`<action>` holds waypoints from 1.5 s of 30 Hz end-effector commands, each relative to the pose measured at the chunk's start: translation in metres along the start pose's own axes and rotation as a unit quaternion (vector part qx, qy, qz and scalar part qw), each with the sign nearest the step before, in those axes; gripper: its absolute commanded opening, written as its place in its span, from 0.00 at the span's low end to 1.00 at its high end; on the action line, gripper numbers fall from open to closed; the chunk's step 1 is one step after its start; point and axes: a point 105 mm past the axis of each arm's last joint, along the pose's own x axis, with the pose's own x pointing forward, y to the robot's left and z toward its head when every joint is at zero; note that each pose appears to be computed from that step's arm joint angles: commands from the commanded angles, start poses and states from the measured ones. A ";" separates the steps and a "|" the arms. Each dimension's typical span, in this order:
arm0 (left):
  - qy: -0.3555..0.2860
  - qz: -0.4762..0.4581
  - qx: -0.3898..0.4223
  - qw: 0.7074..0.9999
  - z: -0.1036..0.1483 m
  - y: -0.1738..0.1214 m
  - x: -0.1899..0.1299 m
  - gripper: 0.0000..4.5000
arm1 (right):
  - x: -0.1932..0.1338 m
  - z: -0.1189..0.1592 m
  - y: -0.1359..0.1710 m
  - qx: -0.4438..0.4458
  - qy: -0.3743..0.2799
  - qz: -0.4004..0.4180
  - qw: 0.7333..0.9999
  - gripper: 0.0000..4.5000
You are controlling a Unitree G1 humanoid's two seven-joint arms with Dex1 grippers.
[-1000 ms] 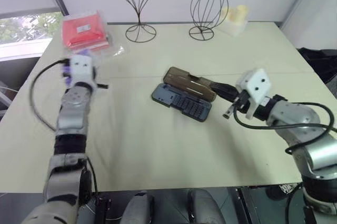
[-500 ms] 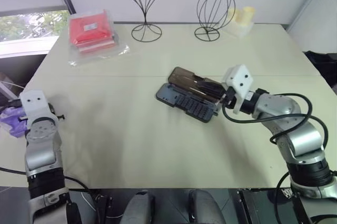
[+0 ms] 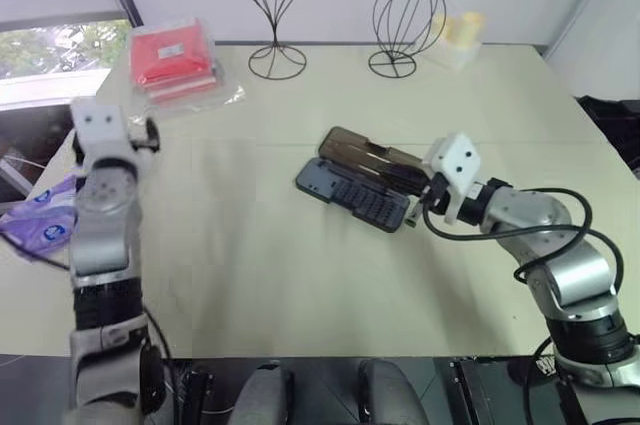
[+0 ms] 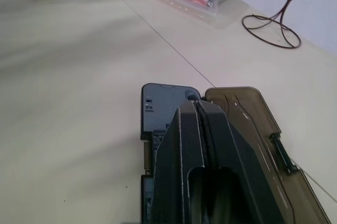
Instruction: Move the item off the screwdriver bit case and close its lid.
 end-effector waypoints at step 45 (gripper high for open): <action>-0.015 -0.322 -0.028 0.946 -0.009 -0.111 -0.022 1.00 | 0.039 -0.098 -0.063 0.348 0.317 -0.322 0.821 0.12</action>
